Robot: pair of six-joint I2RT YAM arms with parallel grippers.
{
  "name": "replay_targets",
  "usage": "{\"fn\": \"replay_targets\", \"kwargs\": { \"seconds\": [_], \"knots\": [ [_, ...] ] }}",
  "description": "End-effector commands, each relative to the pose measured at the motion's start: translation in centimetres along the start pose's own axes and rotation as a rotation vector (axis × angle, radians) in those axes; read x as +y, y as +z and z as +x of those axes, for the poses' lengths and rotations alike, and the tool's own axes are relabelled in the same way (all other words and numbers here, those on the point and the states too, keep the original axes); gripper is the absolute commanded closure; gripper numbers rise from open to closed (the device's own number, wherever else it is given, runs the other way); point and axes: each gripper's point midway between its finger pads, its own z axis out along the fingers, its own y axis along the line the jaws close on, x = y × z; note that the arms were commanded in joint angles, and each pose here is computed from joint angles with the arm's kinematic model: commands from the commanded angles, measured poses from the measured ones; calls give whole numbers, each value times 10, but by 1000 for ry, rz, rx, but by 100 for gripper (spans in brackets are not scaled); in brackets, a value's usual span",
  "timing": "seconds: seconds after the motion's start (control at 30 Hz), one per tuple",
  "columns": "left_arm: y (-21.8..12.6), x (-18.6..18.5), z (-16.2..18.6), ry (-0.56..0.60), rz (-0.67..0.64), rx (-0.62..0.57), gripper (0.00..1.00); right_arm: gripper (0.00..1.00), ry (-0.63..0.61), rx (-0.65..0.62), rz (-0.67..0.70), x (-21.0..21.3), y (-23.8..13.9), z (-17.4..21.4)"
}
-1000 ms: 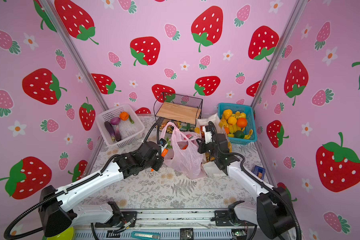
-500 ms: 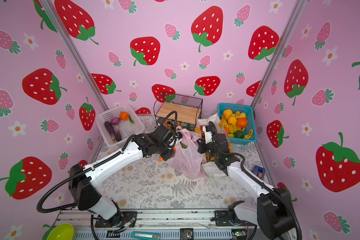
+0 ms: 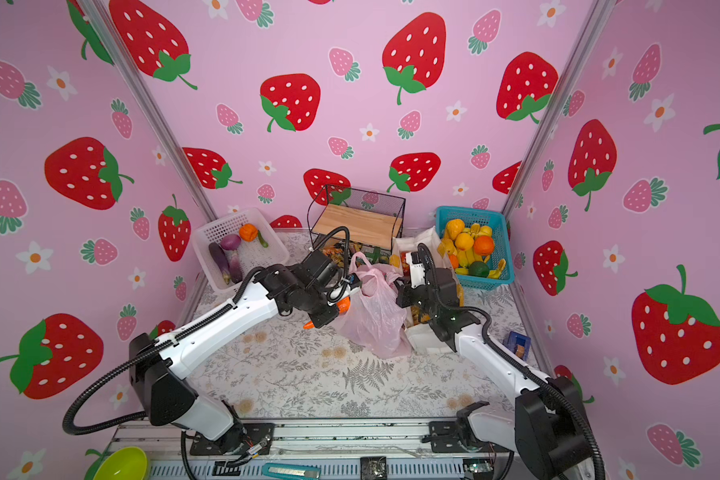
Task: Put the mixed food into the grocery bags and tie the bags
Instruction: 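Push the carrot into the pink bag's opening with the left gripper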
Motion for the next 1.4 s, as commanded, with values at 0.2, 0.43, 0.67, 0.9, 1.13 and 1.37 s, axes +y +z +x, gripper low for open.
{"fn": "replay_targets", "kwargs": {
  "seconds": [0.2, 0.43, 0.67, 0.9, 1.13, 1.37],
  "knots": [
    [9, -15, 35, 26, 55, 117, 73, 100, -10, -8, -1, 0, 0, 0],
    [9, -3, 4, 81, 31, 72, 74, 100, -7, -5, -3, 0, 1, 1],
    [13, 12, -37, 181, 10, 44, 72, 100, -14, -16, 4, -1, -2, -2],
    [28, 12, -70, 194, 42, -15, 66, 100, -12, -16, -2, 0, -2, -3],
    [34, 2, -85, 136, 87, -121, 51, 100, -10, -11, -4, 0, -1, -1],
    [11, 6, -81, 69, 35, -233, 40, 100, -16, -18, 7, -1, -3, -2]
  ]
}}
